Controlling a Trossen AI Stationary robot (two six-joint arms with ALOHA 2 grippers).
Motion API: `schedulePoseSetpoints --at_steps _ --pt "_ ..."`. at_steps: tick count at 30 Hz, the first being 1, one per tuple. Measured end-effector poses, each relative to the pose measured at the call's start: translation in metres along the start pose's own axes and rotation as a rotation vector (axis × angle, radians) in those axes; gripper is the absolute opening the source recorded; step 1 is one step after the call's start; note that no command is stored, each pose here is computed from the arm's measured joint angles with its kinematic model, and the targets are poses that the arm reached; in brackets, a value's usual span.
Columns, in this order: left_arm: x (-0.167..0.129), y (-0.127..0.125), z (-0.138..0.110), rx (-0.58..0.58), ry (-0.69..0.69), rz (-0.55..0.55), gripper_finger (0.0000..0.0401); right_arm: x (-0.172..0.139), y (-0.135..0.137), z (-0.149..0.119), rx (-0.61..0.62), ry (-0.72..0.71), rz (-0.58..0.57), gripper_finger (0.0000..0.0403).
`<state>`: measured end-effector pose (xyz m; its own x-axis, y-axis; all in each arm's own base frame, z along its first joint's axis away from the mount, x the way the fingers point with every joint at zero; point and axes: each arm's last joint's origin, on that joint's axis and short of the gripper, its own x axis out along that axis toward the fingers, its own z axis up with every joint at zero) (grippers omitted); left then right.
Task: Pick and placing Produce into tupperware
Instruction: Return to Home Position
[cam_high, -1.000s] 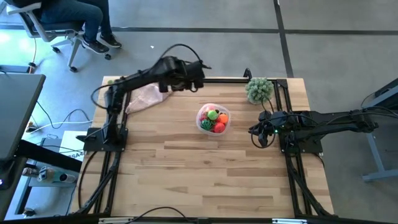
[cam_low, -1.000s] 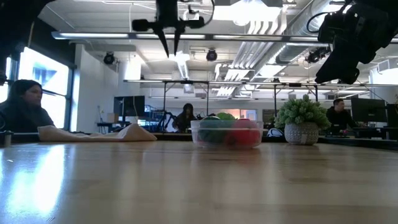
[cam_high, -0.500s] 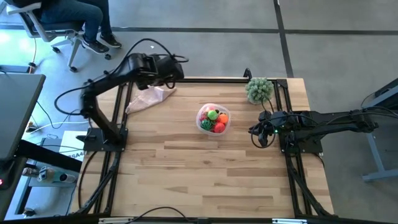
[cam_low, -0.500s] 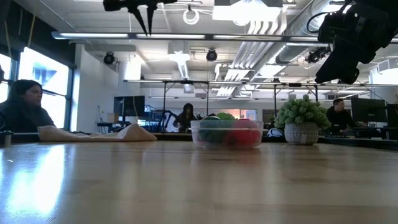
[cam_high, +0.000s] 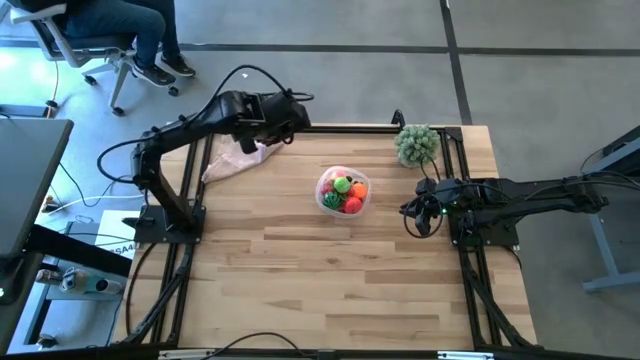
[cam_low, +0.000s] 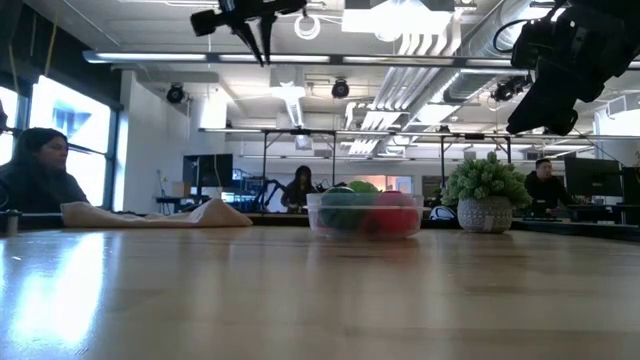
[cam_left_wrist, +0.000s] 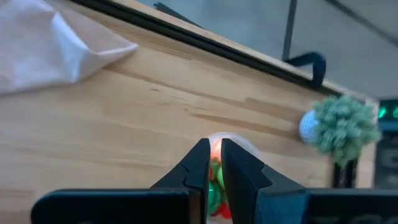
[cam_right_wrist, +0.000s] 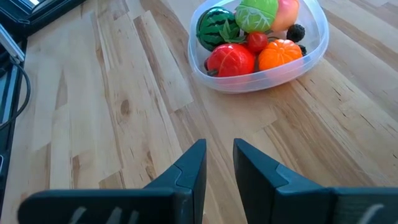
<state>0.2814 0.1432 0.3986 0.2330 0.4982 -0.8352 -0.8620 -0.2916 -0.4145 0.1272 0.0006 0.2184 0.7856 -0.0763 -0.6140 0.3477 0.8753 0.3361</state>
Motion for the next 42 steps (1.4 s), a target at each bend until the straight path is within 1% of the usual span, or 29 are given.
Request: schedulePoseSetpoints --at_steps 1,2,4,6,7,8,10,12,14,16,19,22,24,25,28,31,32,34,35,37,42 --pt "0.001 -0.001 0.0 0.036 -0.002 -0.003 0.003 0.0 0.0 0.0 0.0 -0.001 0.0 0.0071" --pt "0.002 -0.003 0.0 0.102 -0.015 -0.012 0.003 0.0 0.0 0.0 0.0 0.0 0.0 0.0071" --pt "0.003 -0.008 0.0 0.269 -0.041 -0.053 0.003 0.0 0.0 0.0 0.0 0.0 0.0 0.0071" --pt "0.004 -0.012 0.0 0.351 -0.017 -0.091 0.003 0.0 0.0 0.0 0.0 0.0 0.0 0.0071" --pt "0.003 -0.014 -0.001 0.382 0.009 -0.12 0.003 0.0 0.0 0.0 0.0 0.0 0.0 0.0071" --pt "0.003 -0.017 -0.001 0.439 0.02 -0.161 0.003 0.0 0.0 0.0 0.0 0.0 0.0 0.0071" --pt "-0.001 -0.022 -0.002 0.587 0.061 -0.266 0.003 0.0 0.0 0.0 0.0 0.0 0.0 0.0071" --pt "-0.014 -0.023 -0.008 0.711 0.087 -0.365 0.003 0.0 0.0 0.0 0.0 -0.001 0.0 0.0071" --pt "-0.033 -0.02 -0.014 0.808 0.061 -0.432 0.003 0.0 0.0 0.0 0.0 0.0 0.0 0.0071" --pt "-0.053 -0.012 -0.02 0.898 0.017 -0.467 0.003 0.0 0.0 0.0 0.0 0.0 0.0 0.0071" --pt "-0.085 0.006 -0.029 0.986 -0.097 -0.472 0.003 0.0 0.0 0.0 0.004 -0.001 0.0 0.0071" --pt "-0.113 0.033 -0.034 1.017 -0.197 -0.506 0.003 0.0 0.0 0.001 0.026 -0.005 0.003 0.0071" --pt "-0.122 0.055 -0.036 1.006 -0.236 -0.555 0.003 0.0 0.001 0.002 0.027 -0.022 0.012 0.0071" --pt "-0.123 0.067 -0.037 0.995 -0.243 -0.573 0.003 0.0 0.002 0.003 0.026 -0.031 0.016 0.0071" --pt "-0.115 0.105 -0.04 0.911 -0.252 -0.663 0.003 0.0 0.003 0.005 0.025 -0.052 0.027 0.0071" --pt "-0.105 0.134 -0.04 0.81 -0.248 -0.838 0.003 -0.001 0.004 0.007 0.026 -0.072 0.04 0.0071" --pt "-0.103 0.142 -0.04 0.797 -0.252 -0.9 0.003 -0.001 0.004 0.008 0.026 -0.082 0.045 0.0071" --pt "-0.097 0.155 -0.042 0.817 -0.263 -0.986 0.003 -0.001 0.006 0.011 0.02 -0.11 0.063 0.0071" --pt "-0.093 0.161 -0.043 0.831 -0.266 -1.013 0.003 -0.001 0.007 0.012 0.015 -0.128 0.077 0.0071" --pt "-0.084 0.176 -0.043 0.83 -0.271 -1.03 0.003 -0.002 0.01 0.016 -0.002 -0.162 0.115 0.0071" --pt "-0.066 0.214 -0.042 0.769 -0.291 -1.058 0.002 -0.006 0.015 0.024 -0.017 -0.234 0.201 0.0071"
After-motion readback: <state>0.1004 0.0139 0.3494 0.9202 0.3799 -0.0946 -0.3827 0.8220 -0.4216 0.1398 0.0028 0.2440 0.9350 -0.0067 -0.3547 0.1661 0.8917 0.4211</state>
